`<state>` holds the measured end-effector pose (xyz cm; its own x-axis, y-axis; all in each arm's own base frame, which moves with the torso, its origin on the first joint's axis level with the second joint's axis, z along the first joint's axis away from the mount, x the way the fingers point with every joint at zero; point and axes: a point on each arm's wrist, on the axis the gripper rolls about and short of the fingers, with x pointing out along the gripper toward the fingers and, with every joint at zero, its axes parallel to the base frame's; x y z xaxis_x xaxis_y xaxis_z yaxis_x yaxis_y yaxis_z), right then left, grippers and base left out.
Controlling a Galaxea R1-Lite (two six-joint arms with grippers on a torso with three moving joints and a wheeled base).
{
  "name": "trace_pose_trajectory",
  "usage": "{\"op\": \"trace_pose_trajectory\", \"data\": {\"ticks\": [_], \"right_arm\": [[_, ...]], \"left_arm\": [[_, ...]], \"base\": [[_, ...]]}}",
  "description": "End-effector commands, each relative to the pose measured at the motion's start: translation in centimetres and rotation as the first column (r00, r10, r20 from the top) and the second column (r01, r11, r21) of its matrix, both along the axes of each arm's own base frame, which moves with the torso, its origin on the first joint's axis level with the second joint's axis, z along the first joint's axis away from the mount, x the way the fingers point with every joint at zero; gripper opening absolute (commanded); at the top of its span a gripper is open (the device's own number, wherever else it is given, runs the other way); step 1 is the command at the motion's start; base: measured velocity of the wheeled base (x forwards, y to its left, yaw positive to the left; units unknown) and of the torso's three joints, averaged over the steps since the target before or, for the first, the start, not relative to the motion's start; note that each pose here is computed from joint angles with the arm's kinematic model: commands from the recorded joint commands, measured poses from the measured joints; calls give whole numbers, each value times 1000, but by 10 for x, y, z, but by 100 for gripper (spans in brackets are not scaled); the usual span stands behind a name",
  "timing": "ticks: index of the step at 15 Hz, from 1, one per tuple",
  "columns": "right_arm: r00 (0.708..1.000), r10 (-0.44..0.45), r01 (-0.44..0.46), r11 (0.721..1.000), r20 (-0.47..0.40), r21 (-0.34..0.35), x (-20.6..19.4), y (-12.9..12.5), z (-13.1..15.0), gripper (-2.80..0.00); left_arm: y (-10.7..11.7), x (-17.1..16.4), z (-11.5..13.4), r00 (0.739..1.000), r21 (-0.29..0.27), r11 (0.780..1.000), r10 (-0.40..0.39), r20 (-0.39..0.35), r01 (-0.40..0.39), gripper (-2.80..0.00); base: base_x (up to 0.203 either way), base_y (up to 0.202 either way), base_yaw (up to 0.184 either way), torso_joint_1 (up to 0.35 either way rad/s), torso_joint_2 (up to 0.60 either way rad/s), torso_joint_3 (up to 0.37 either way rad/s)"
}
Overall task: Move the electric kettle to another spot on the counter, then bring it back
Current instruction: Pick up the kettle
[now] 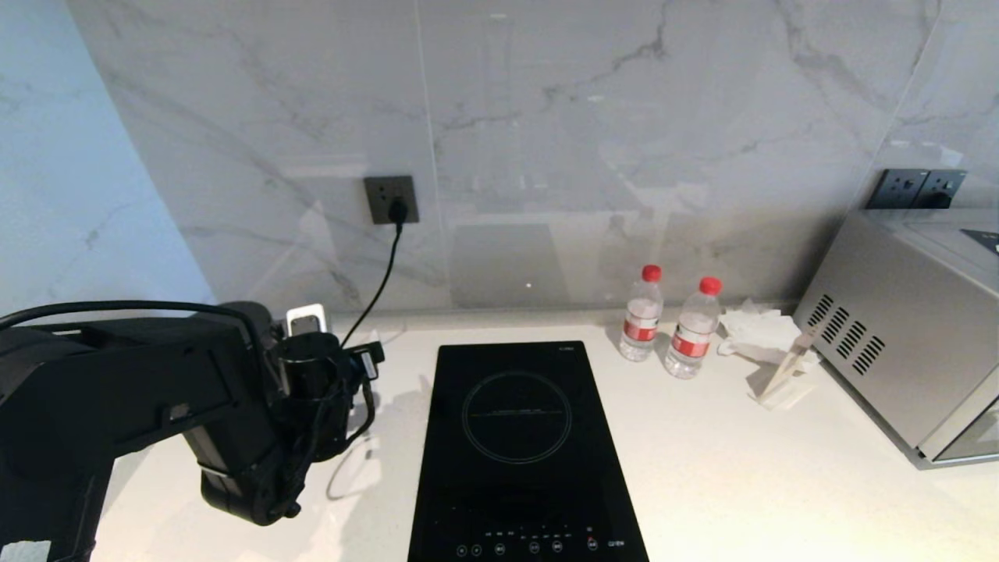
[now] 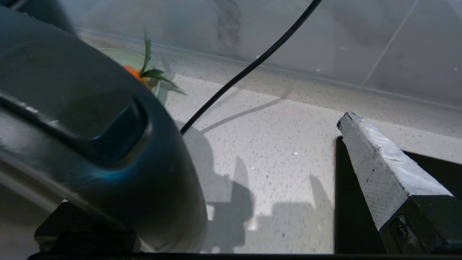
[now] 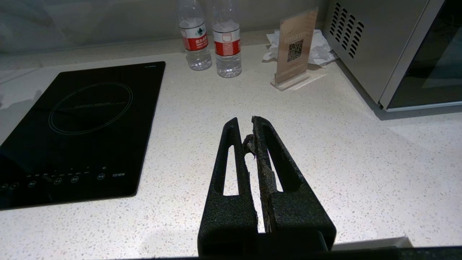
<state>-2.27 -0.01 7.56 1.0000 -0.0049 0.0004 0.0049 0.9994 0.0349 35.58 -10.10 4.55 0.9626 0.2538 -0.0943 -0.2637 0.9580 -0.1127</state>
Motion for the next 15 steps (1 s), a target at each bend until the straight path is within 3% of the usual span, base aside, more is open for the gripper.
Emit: {"op": "trace_pose_trajectory", "data": {"ticks": [1, 7, 8, 15], "right_arm": [[1000, 0, 0, 1000, 1, 0, 0, 0, 0, -280], [1000, 2, -2, 1000, 1, -3, 0, 0, 0, -280], [1000, 2, -2, 1000, 1, -3, 0, 0, 0, -280], [1000, 2, -2, 1000, 1, -3, 0, 0, 0, -280]], "left_arm": [[5, 10, -11, 1000, 4, 1000, 23, -5, -23, 0], [18, 15, -5, 998, 6, 998, 55, -8, -55, 0], [19, 15, -4, 998, 5, 998, 56, -5, -56, -280], [18, 17, 7, 998, 13, 999, 53, 22, -53, -280]], "base": [[0, 0, 0, 0, 0, 0], [0, 0, 0, 0, 0, 0], [0, 0, 0, 0, 0, 0], [0, 0, 0, 0, 0, 0]]}}
